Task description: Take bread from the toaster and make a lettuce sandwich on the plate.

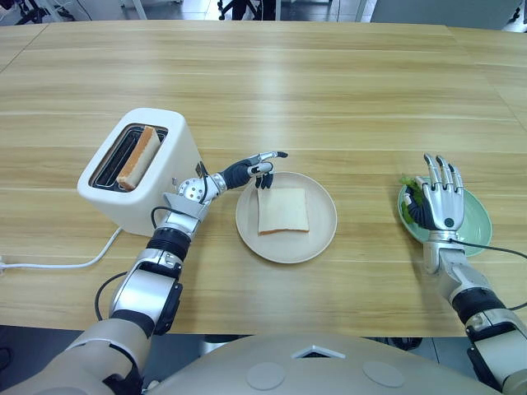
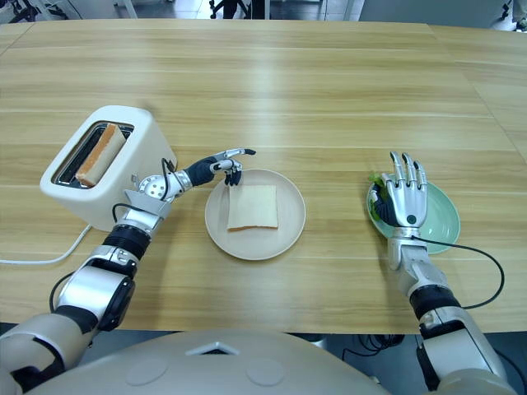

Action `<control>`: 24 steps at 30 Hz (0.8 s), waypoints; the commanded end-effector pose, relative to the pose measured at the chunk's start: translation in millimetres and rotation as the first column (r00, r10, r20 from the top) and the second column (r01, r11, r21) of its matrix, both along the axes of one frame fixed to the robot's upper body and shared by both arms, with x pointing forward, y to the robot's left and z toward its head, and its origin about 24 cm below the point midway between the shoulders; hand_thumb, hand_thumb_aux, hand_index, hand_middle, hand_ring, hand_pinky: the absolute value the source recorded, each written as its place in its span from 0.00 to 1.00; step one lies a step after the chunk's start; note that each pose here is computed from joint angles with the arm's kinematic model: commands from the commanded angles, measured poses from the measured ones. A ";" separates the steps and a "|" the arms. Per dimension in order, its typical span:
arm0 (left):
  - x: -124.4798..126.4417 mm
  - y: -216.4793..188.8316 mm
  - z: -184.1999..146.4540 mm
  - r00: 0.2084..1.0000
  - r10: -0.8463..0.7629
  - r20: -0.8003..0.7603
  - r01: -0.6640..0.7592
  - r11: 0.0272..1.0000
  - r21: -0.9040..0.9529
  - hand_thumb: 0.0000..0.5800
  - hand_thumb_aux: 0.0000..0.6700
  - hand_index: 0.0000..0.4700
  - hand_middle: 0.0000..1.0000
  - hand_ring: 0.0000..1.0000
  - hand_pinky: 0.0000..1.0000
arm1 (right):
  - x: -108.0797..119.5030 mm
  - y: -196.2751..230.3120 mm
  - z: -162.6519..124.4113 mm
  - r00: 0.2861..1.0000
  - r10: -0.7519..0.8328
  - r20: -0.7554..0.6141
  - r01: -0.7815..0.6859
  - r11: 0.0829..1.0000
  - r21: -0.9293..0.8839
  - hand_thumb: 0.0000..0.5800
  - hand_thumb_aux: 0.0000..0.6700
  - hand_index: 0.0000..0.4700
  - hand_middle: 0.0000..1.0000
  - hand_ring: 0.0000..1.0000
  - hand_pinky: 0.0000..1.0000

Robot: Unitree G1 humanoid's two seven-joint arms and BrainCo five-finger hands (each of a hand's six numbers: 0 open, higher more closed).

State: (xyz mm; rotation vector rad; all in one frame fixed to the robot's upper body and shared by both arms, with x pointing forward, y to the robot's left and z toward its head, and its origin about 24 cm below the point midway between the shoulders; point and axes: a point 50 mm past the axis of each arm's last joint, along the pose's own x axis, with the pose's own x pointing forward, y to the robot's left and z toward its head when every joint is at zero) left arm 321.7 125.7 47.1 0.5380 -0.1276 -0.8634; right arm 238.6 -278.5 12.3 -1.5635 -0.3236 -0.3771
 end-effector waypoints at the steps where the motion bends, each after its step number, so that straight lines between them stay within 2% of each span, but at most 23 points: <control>1: -2.0 4.8 4.7 1.000 0.010 0.029 -0.010 1.000 -0.015 0.00 0.00 0.00 0.59 0.59 0.59 | 1.6 13.8 13.1 0.995 0.066 0.072 -0.067 0.998 0.004 1.00 1.00 0.98 0.00 0.00 0.00; 4: -5.3 7.0 17.8 0.996 0.013 0.089 -0.008 0.998 -0.057 0.00 0.00 0.00 0.58 0.58 0.58 | 2.8 31.4 19.5 0.982 0.150 0.113 -0.151 0.988 0.006 1.00 1.00 0.98 0.00 0.00 0.00; 6: -8.3 7.9 28.9 0.992 0.020 0.125 -0.008 0.995 -0.099 0.00 0.00 0.00 0.50 0.50 0.50 | 3.4 44.4 22.2 0.970 0.203 0.133 -0.207 0.978 0.013 1.00 1.00 0.98 0.00 0.00 0.00; 11: -21.4 16.1 50.9 0.973 0.068 0.223 -0.036 0.989 -0.147 0.00 0.00 0.00 0.49 0.49 0.49 | 4.9 83.4 28.0 0.923 0.345 0.169 -0.356 0.934 0.038 1.00 1.00 0.98 0.00 0.00 0.00; 15: -41.6 26.2 72.7 0.943 0.086 0.321 -0.031 0.984 -0.173 0.00 0.00 0.00 0.49 0.49 0.49 | 4.4 109.6 27.6 0.884 0.437 0.168 -0.451 0.891 0.053 1.00 1.00 0.98 0.00 0.00 0.00; 20: -64.0 72.6 118.6 0.869 0.218 0.445 -0.097 0.955 -0.280 0.00 0.00 0.00 0.48 0.48 0.48 | 5.2 144.7 23.4 0.809 0.569 0.144 -0.584 0.807 0.091 1.00 1.00 0.98 0.00 0.00 0.00; 24: -81.7 107.3 142.0 0.799 0.282 0.531 -0.130 0.944 -0.304 0.00 0.00 0.00 0.49 0.49 0.49 | 5.4 168.0 14.4 0.750 0.654 0.100 -0.662 0.740 0.120 1.00 1.00 0.98 0.00 0.00 0.00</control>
